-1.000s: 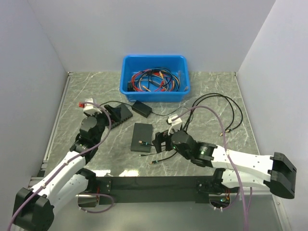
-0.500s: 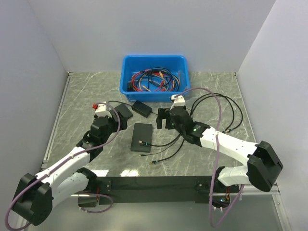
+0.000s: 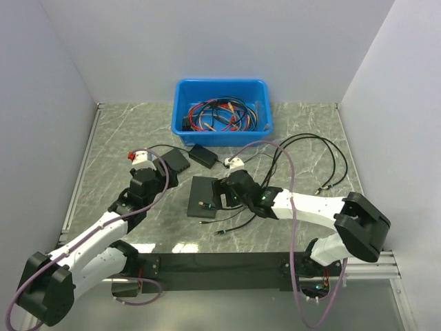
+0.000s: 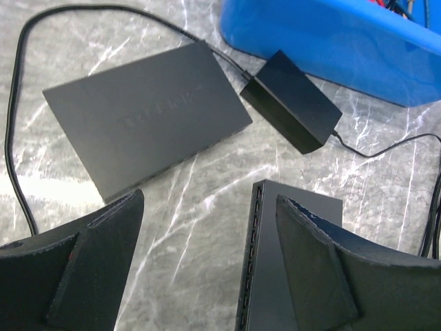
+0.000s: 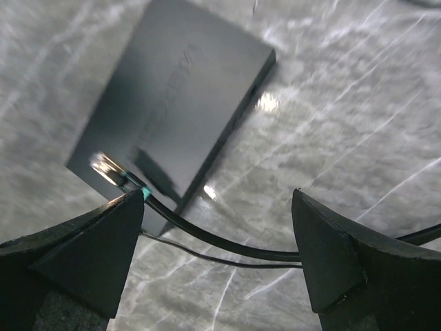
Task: Insert the plug into the switch port
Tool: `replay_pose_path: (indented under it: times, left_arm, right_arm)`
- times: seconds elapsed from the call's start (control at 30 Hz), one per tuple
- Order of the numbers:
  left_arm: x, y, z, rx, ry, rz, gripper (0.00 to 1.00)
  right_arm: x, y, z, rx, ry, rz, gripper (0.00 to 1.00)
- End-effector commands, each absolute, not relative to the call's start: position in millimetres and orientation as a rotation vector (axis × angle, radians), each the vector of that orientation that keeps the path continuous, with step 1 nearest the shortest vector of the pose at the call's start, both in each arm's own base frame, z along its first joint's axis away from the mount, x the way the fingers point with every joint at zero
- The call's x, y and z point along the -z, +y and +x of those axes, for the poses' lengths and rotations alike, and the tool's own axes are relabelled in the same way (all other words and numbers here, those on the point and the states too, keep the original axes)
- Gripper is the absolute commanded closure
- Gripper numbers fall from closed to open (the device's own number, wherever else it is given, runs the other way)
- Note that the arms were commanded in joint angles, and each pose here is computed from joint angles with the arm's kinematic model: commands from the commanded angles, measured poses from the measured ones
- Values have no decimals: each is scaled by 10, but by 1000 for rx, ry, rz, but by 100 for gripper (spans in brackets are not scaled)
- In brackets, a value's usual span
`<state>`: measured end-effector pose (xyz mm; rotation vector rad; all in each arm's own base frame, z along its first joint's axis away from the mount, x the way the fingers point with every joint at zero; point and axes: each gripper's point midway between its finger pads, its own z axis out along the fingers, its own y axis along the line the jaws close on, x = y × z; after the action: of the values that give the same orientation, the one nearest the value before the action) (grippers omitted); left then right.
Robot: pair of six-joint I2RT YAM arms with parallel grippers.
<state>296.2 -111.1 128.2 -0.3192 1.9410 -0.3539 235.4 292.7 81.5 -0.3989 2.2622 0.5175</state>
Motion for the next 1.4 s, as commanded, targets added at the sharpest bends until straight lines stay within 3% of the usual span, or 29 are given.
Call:
replay_pose_path:
  times: [0.0, 0.7, 1.37]
  left_arm:
    - [-1360, -1117, 2921, 380, 1934, -358, 17]
    - [-1162, -1049, 2663, 422, 1956, -388, 19]
    - [-1148, -1077, 2657, 430, 1958, -379, 20]
  right_arm:
    - [-856, 3045, 2308, -579, 2240, -407, 7]
    - [-1107, 3397, 2008, -639, 2090, -597, 11]
    - [-991, 3581, 2169, -559, 2103, -604, 13]
